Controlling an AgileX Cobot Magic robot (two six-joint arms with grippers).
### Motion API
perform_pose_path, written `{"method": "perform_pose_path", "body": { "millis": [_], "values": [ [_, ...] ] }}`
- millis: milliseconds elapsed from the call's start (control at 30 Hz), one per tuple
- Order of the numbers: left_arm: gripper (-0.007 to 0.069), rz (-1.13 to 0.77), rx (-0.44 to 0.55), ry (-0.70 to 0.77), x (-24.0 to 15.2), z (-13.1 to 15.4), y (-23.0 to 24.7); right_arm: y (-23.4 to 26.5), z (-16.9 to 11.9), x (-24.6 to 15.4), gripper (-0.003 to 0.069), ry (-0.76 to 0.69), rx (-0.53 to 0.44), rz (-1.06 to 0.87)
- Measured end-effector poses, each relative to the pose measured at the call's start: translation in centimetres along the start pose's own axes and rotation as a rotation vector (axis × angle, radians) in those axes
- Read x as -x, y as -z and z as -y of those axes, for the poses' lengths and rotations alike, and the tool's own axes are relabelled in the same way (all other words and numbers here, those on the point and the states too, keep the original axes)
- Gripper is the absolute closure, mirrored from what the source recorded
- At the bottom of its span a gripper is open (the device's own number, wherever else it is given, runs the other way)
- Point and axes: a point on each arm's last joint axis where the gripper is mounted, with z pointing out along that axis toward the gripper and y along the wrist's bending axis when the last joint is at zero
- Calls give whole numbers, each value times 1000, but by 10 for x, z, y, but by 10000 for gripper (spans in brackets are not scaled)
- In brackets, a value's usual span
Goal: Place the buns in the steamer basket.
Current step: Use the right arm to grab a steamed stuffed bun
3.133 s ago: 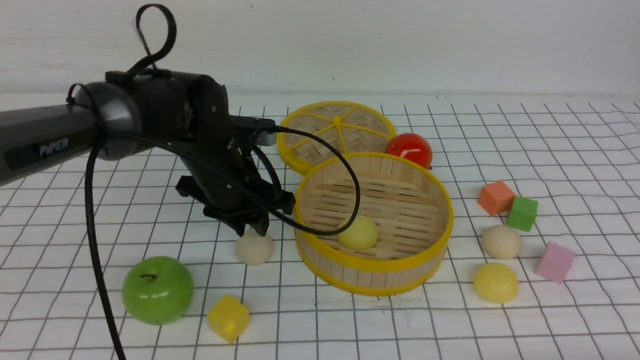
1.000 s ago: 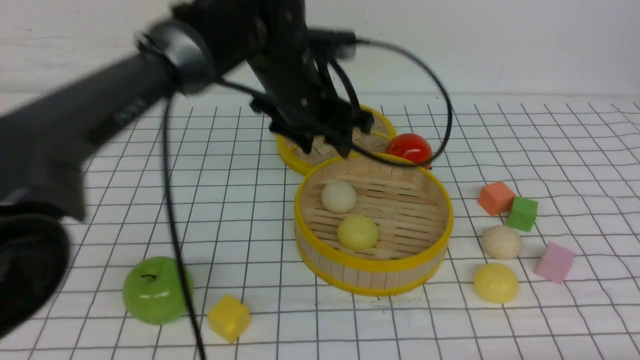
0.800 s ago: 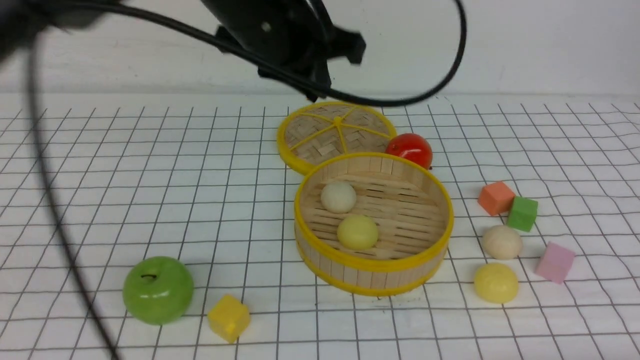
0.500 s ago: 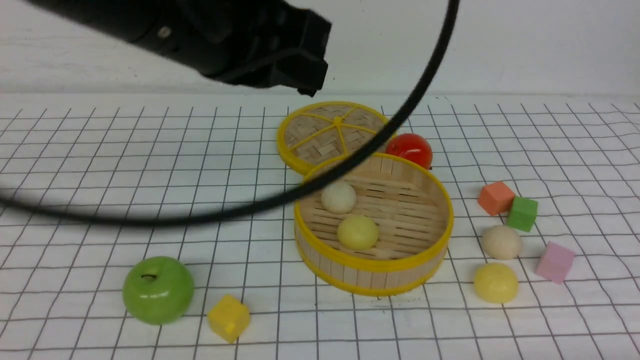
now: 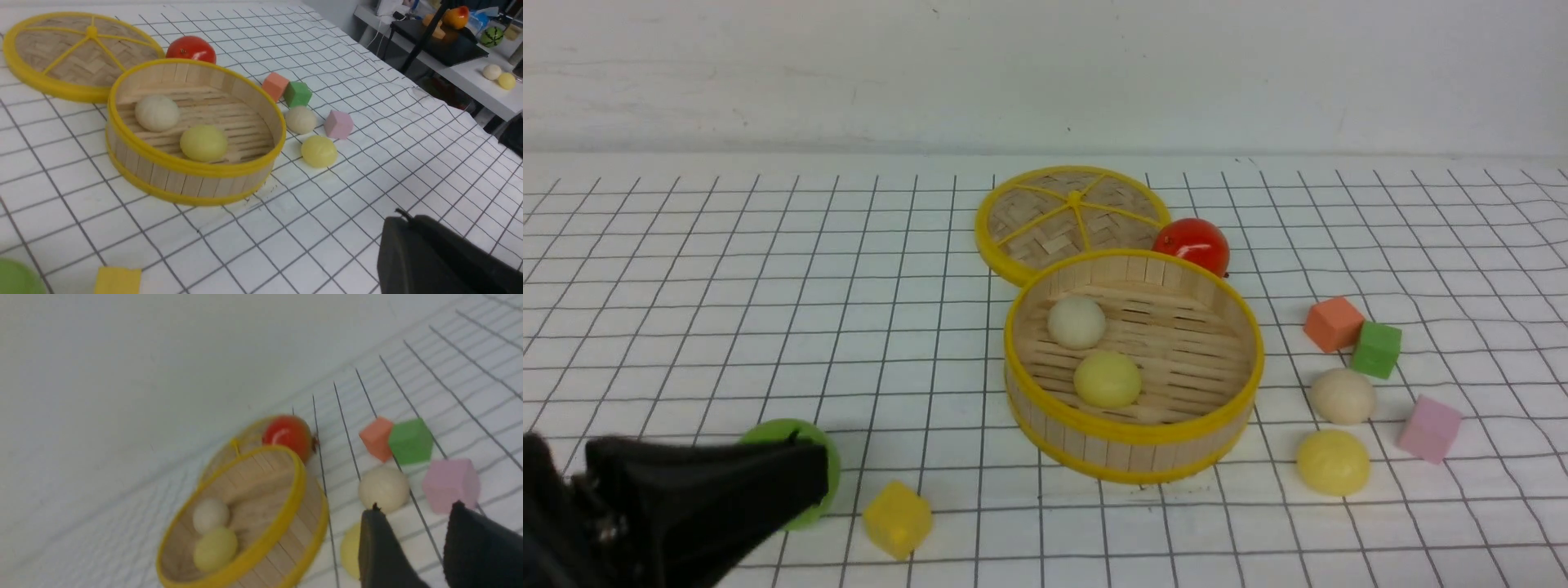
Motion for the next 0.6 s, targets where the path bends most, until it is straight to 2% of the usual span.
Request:
{"method": "perform_pose_path", "body": {
  "millis": [167,267,367,400,433,500,600],
  "values": [
    [638,-6,3,6,-28,-5,9,1,-9,9,438,-87,26,-5],
    [638,-3,7,6,-33,-7,10,-6,-37,29,503,-45,17,-216],
    [638,24,22,6,-31,-8,10,-28,-65,55,577,130,-34,-530],
    [638,26,23,7,-31,-8,10,-33,-65,55,581,144,-48,-569],
    [638,33,27,7,-31,-9,10,-53,-72,63,617,223,-85,-735],
    [638,35,28,7,-31,-9,10,-81,-76,72,653,297,-136,-903],
    [638,35,28,6,-31,-9,10,-119,-69,69,659,326,-205,-1043]
  ]
}}
